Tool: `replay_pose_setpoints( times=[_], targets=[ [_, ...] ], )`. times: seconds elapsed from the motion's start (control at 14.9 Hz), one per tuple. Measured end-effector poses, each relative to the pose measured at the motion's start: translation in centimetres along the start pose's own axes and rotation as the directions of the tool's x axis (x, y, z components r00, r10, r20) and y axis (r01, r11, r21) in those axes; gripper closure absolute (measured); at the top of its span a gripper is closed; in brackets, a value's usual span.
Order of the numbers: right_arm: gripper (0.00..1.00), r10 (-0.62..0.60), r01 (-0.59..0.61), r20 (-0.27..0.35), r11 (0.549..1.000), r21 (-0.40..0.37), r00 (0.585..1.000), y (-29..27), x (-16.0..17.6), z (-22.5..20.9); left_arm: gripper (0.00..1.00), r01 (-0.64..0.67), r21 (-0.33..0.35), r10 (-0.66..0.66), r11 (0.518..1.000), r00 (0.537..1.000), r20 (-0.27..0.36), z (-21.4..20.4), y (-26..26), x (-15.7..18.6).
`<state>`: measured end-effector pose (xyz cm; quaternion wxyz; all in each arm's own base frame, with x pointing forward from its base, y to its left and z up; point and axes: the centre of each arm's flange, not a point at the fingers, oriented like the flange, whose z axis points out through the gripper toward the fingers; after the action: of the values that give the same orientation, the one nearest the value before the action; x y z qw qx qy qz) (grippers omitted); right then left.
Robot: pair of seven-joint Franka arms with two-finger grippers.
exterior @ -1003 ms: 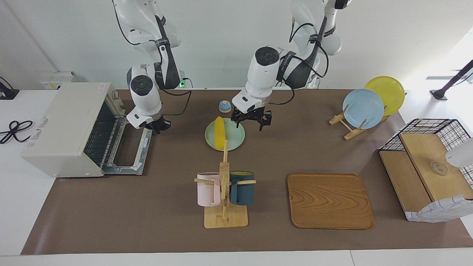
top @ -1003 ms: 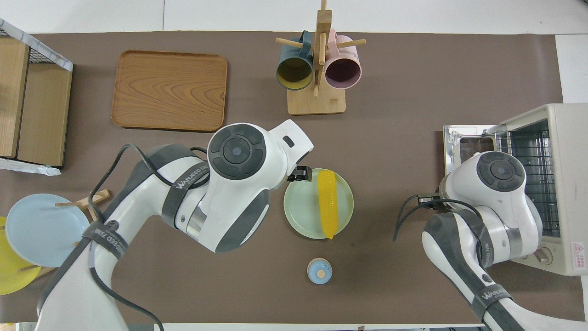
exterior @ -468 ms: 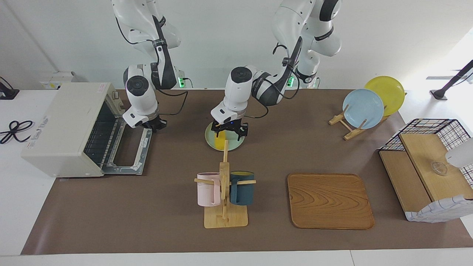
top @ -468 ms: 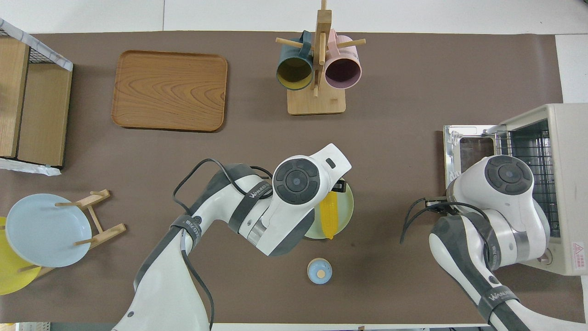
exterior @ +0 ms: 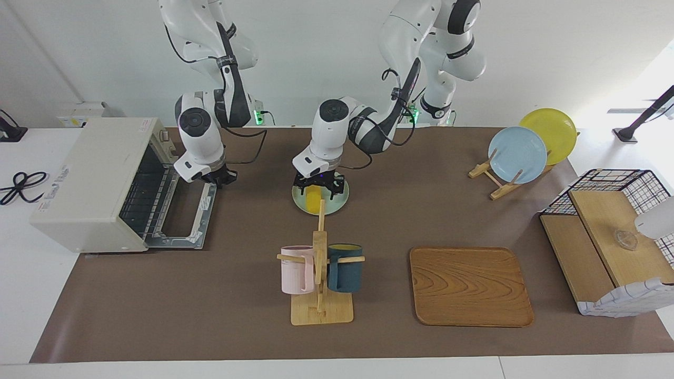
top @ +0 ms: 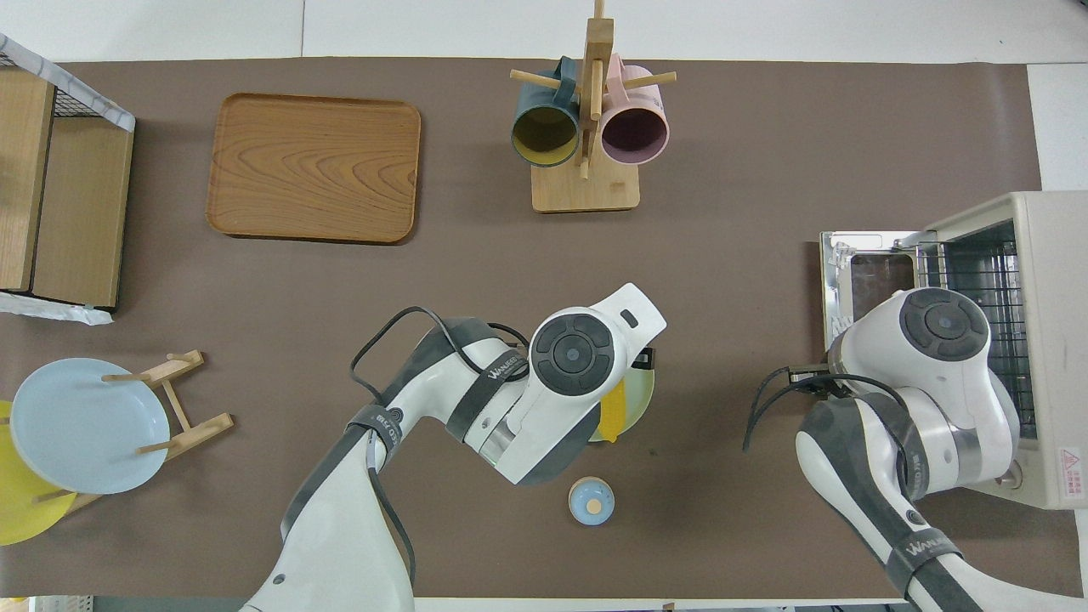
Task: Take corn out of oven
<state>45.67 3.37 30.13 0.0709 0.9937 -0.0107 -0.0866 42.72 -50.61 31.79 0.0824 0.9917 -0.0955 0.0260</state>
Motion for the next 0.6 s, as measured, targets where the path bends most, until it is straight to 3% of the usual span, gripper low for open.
replay_pose_setpoints(
  times=[0.13, 0.2, 0.27, 0.33, 0.54, 0.6],
  targets=[
    [0.99, -0.037, 0.037, -0.005, 0.999, -0.031, 0.999, -0.5, -0.1, 0.0, 0.00, 0.004, 0.000, -0.004, 1.000, 1.000, 0.000, 0.3, 0.1, -0.1],
    [0.99, -0.050, 0.050, -0.005, 0.998, -0.044, 0.999, -0.7, -0.1, -0.1, 0.07, 0.005, 0.000, -0.005, 1.000, 1.000, 0.001, 0.3, 0.1, -0.1],
    [0.99, -0.055, 0.055, -0.001, 0.997, -0.051, 0.998, -0.8, -0.1, -0.3, 0.07, 0.007, 0.000, -0.007, 1.000, 1.000, 0.001, 0.3, 0.1, -0.1],
    [0.99, -0.057, 0.058, 0.010, 0.997, -0.059, 0.998, -0.8, 0.0, -0.7, 0.14, 0.012, 0.001, -0.012, 1.000, 1.000, 0.001, 0.3, 0.0, -0.1],
    [0.99, -0.052, 0.056, 0.049, 0.994, -0.089, 0.997, -0.6, 0.8, -3.6, 0.48, 0.018, 0.002, -0.018, 1.000, 1.000, 0.002, 0.4, -0.1, -0.1],
    [0.99, -0.051, 0.056, 0.050, 0.993, -0.106, 0.997, -0.3, 1.2, -4.8, 0.49, 0.019, 0.002, -0.019, 1.000, 1.000, 0.001, 0.3, -0.1, -0.1]
  ],
)
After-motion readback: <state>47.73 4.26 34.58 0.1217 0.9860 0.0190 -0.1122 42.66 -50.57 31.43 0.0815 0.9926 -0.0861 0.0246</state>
